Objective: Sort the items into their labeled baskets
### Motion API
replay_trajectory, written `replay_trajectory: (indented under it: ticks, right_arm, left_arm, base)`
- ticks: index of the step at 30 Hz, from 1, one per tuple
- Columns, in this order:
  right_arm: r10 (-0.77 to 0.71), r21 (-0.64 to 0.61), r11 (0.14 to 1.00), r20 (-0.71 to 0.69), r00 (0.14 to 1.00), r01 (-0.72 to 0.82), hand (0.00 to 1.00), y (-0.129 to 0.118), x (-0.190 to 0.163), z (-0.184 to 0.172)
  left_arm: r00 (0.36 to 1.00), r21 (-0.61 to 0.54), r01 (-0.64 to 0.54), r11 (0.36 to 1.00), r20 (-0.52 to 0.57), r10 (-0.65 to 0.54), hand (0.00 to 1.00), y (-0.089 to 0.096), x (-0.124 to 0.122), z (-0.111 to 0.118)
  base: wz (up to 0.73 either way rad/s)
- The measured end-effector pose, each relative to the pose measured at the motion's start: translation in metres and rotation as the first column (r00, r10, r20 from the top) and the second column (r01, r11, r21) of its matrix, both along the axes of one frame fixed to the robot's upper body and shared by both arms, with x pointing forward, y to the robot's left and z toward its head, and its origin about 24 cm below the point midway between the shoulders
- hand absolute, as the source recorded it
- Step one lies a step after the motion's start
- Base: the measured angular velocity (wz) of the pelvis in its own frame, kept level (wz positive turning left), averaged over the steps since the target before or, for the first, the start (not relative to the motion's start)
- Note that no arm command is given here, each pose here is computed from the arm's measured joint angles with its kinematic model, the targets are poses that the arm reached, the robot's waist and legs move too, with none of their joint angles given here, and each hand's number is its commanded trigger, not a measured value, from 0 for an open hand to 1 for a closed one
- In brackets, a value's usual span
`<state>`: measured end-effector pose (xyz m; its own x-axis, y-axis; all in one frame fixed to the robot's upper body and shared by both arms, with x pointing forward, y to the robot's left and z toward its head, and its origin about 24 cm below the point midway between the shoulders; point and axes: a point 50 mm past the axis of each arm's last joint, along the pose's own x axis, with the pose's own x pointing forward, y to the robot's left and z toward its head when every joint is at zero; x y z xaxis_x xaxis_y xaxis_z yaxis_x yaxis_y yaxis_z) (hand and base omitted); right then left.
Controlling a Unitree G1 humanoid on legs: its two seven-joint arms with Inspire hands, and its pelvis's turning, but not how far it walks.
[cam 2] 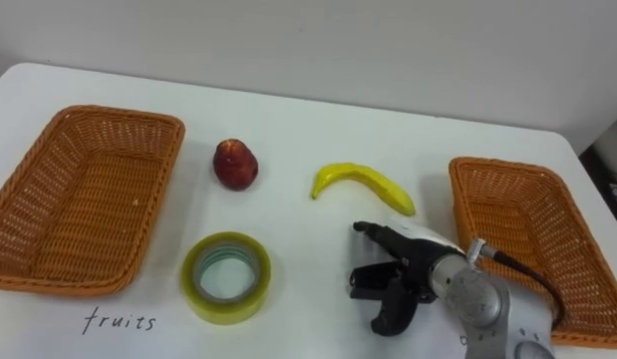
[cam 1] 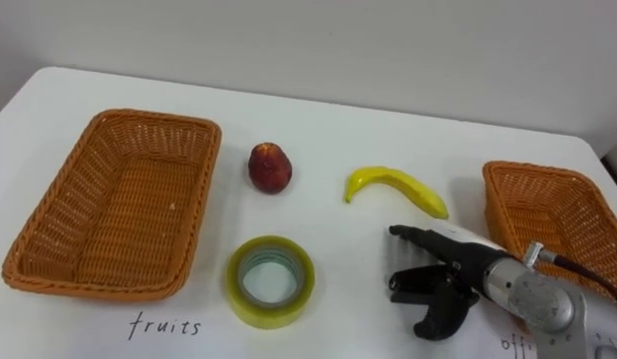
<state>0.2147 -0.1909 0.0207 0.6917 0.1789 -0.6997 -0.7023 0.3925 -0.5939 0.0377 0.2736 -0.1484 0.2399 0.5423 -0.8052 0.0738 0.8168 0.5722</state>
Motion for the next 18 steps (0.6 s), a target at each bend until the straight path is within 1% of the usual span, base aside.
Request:
replay_trajectory:
  ticks: [18]
  right_arm:
    - [-0.015, 0.0, 1.0, -0.003, 1.0, 0.015, 0.0, 0.0005, -0.0017, -0.0045]
  left_arm:
    - [1.0, 0.017, -0.006, 1.0, -0.003, 0.006, 0.0, -0.0005, -0.0025, -0.0003]
  base:
    - [0.01]
